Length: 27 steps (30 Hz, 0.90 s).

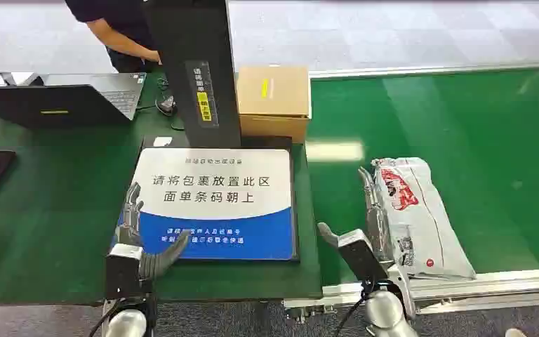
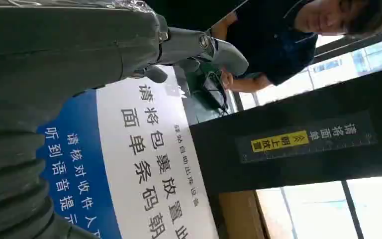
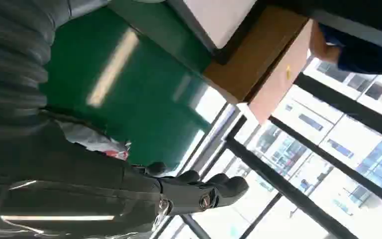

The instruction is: Moved the parcel from conveyor to table for the left to box.

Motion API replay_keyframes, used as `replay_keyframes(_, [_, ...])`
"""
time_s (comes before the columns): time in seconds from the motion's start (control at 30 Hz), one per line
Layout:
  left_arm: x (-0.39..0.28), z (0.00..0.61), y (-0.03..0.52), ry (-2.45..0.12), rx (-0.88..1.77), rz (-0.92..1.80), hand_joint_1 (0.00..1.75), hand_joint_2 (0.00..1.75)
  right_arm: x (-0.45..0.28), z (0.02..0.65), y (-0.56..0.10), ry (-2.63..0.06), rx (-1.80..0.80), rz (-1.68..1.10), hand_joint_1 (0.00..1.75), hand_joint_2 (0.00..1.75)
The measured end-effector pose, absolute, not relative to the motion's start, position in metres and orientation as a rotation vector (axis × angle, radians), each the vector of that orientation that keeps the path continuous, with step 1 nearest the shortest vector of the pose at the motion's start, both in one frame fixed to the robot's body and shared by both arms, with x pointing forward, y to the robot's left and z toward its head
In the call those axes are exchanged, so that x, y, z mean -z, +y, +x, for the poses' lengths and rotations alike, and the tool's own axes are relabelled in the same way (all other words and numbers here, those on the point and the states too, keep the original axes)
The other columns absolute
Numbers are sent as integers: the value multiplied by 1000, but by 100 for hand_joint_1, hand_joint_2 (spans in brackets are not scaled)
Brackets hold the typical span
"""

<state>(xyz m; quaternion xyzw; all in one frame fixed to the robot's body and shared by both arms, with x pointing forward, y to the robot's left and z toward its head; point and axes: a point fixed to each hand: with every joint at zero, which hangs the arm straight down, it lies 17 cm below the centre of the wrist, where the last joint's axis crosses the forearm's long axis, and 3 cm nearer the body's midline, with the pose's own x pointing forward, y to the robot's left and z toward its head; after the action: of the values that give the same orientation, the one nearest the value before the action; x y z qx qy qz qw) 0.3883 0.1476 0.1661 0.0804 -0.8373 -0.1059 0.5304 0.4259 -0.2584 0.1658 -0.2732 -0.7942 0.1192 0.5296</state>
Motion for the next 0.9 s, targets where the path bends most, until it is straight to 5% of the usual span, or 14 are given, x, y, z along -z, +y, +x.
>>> replay_keyframes(0.9, [-176, 381, 153, -1991, 257, 208, 0, 175, -118, 427, -379, -1082, -663, -1431, 0, 175])
